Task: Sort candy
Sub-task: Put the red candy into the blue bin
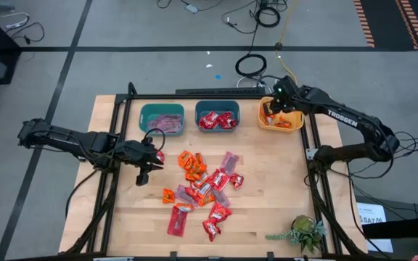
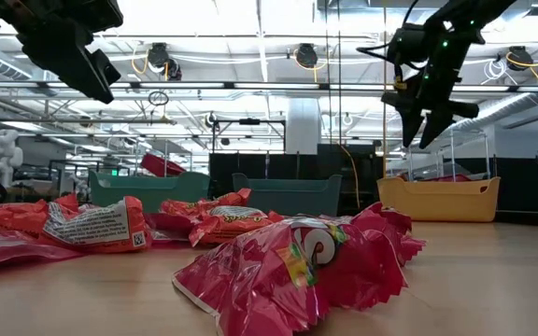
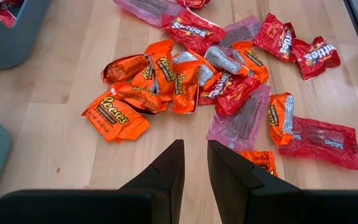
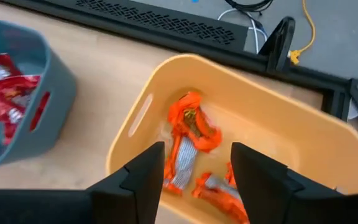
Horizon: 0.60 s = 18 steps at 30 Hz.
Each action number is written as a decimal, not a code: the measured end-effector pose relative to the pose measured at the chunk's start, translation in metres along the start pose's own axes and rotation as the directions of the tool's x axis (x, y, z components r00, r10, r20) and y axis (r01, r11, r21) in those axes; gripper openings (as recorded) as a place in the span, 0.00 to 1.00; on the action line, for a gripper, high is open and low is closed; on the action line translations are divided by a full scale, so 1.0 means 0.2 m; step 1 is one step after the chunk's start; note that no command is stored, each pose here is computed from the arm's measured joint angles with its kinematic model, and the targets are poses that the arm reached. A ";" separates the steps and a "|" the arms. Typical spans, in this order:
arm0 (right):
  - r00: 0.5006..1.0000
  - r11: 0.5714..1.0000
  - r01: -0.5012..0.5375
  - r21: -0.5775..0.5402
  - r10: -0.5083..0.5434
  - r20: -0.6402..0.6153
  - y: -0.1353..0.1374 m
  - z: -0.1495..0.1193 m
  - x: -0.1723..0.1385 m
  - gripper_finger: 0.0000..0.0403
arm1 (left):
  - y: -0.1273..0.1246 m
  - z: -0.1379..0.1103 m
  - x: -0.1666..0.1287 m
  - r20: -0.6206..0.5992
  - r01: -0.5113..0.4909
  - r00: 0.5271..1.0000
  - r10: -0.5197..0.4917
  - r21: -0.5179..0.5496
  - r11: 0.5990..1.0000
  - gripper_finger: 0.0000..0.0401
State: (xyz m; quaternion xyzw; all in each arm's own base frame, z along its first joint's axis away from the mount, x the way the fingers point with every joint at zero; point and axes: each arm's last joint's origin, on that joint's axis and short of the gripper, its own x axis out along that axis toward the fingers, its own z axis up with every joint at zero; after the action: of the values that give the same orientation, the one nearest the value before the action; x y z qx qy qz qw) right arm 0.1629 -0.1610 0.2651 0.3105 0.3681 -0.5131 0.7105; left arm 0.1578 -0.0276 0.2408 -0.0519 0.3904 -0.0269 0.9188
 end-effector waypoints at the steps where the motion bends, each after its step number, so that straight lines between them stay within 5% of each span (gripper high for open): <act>1: 1.000 1.000 -0.005 0.000 0.005 -0.006 0.01 -0.01 -0.01 0.42 | 0.00 0.00 0.00 0.000 0.000 1.000 0.000 0.000 1.000 0.20; 18: 0.964 0.961 -0.264 -0.082 0.262 -0.040 0.31 -0.29 -0.25 0.33 | 0.00 0.00 0.00 -0.002 0.000 1.000 0.000 0.006 1.000 0.20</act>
State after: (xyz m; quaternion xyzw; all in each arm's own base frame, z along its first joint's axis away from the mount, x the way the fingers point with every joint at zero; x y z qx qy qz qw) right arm 0.2006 -0.0702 0.2800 0.3329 0.3560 -0.3931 0.7797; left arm 0.1577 -0.0276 0.2407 -0.0491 0.3912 -0.0280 0.9186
